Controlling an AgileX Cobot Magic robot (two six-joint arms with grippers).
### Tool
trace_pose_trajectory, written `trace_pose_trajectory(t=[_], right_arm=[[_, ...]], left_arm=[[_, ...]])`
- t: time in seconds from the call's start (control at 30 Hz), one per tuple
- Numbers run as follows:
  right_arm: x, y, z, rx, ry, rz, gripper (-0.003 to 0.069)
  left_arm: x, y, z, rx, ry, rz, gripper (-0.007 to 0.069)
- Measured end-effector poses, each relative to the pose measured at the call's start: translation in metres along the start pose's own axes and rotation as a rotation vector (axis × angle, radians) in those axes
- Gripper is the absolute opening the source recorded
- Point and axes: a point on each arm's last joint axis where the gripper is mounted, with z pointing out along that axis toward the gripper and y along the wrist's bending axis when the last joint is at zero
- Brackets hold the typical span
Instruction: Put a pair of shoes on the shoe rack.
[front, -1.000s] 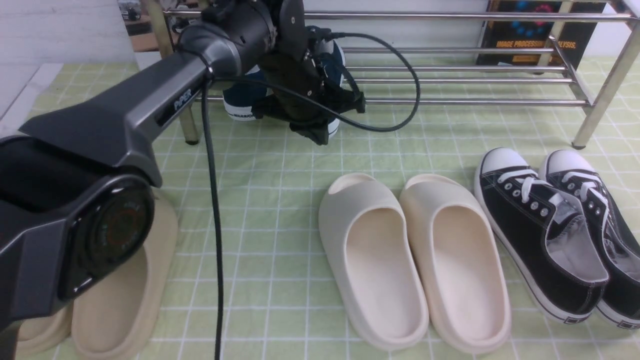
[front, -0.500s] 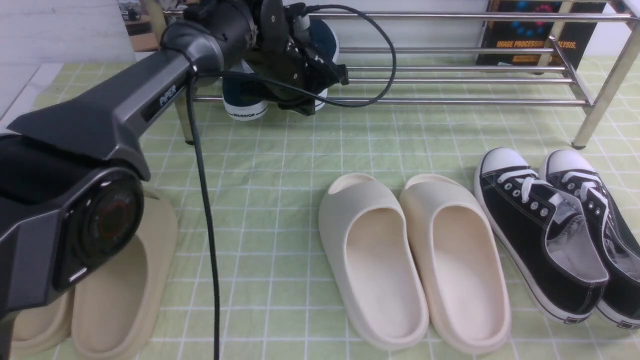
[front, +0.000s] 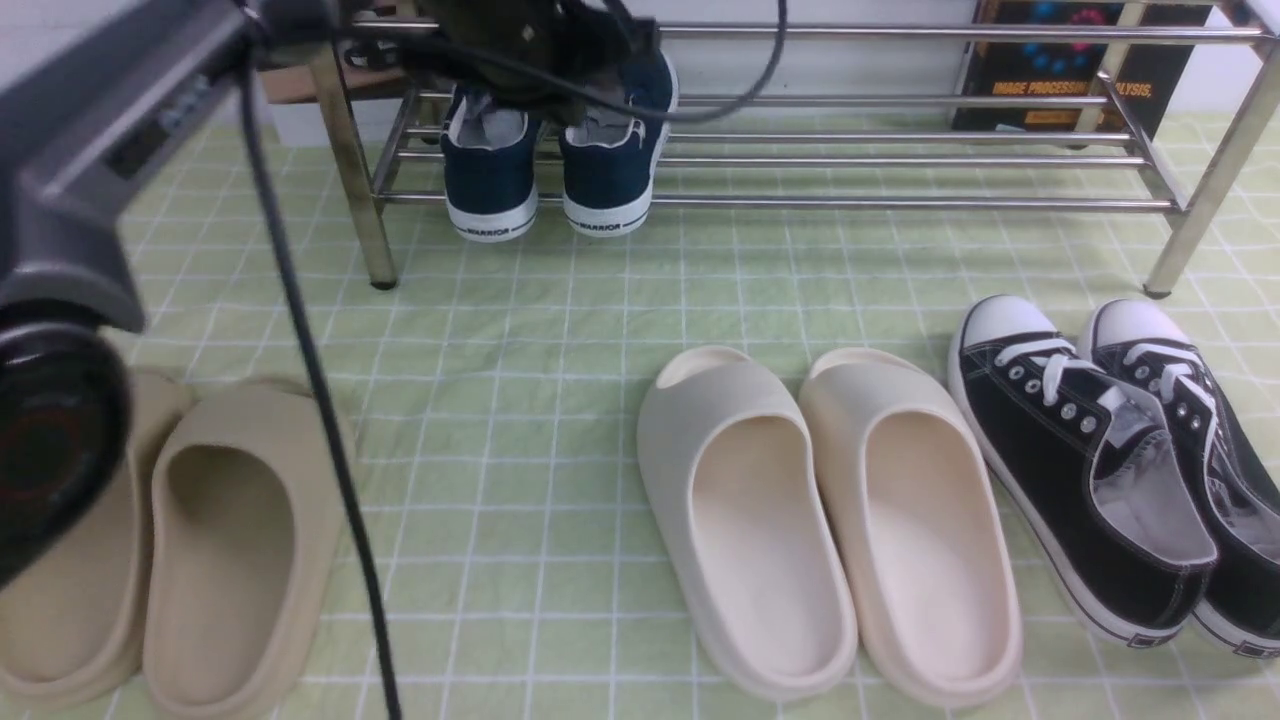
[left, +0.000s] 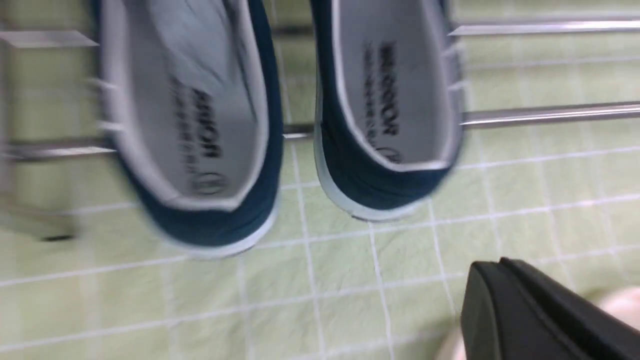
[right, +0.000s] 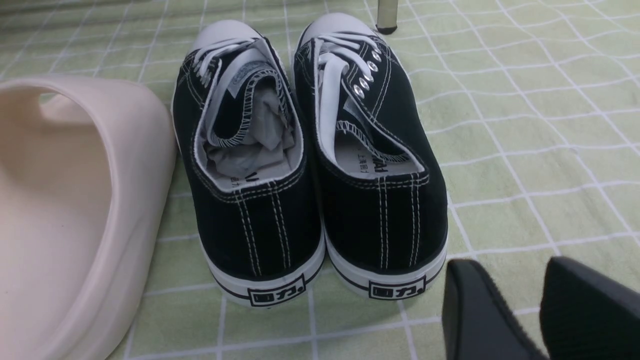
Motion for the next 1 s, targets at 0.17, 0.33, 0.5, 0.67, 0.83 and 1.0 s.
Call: trace_pose_trajectory(t=[0.17, 0.33, 0.5, 0.67, 0.83, 1.0], right_arm=[[0.0, 0.0, 0.0, 0.0, 0.0, 0.0, 0.0239], [0.0, 0.0, 0.0, 0.0, 0.0, 0.0, 0.0239], [0.0, 0.0, 0.0, 0.0, 0.0, 0.0, 0.0239], [0.0, 0.0, 0.0, 0.0, 0.0, 0.0, 0.0239], [0.0, 0.0, 0.0, 0.0, 0.0, 0.0, 0.0239], [0.0, 0.0, 0.0, 0.0, 0.0, 0.0, 0.0239]], left_arm=[[-0.007, 0.002, -0.128, -0.029, -0.112, 0.051, -0.0013], [0.009, 0.008, -0.225, -0.047, -0.233, 0.062, -0.0013], [0.057, 0.023, -0.297, -0.063, -0.306, 0.054, -0.0013], [0.136, 0.044, -0.318, -0.07, -0.255, -0.005, -0.0013], [0.205, 0.062, -0.304, -0.052, -0.263, -0.082, -0.0013], [0.25, 0.073, -0.29, -0.037, -0.277, -0.136, -0.0013]])
